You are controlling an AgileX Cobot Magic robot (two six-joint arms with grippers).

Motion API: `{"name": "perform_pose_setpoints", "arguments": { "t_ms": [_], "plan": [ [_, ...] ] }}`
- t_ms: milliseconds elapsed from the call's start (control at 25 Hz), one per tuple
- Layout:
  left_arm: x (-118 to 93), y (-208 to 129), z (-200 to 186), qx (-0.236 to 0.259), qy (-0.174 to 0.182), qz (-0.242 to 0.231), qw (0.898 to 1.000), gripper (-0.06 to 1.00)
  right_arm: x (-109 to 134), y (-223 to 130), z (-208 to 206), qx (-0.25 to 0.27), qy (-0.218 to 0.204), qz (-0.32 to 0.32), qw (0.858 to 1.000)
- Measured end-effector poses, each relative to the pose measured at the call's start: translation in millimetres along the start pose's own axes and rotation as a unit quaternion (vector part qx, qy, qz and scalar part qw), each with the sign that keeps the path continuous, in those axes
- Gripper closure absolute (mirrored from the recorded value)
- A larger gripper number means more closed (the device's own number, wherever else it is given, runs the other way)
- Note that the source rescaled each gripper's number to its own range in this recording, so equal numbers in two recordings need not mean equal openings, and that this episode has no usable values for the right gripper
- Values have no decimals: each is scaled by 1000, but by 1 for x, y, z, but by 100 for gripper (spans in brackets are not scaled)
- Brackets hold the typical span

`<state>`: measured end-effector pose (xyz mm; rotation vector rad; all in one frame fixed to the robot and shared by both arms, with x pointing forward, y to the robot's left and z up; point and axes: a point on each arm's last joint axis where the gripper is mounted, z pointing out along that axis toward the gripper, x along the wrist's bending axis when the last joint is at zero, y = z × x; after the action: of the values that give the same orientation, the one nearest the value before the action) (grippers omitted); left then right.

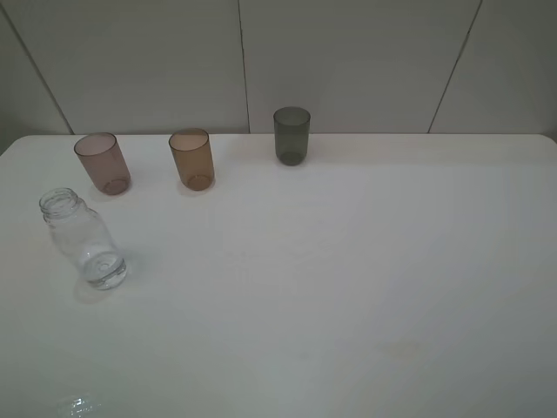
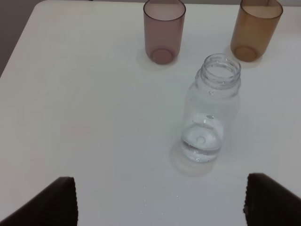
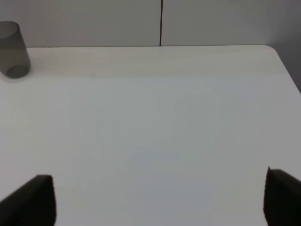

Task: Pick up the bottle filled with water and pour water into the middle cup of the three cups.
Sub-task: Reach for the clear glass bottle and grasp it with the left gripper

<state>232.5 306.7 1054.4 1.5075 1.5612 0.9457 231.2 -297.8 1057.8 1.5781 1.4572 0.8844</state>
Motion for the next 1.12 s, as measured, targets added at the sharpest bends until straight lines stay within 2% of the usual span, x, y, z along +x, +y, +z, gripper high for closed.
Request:
{"name": "perform_pose_setpoints", "arguments": {
  "t_ms": [1120],
  "plan": [
    [0,0,0,0,0,0,1000,30,0,0,0,0,0,0,1000]
  ]
}}
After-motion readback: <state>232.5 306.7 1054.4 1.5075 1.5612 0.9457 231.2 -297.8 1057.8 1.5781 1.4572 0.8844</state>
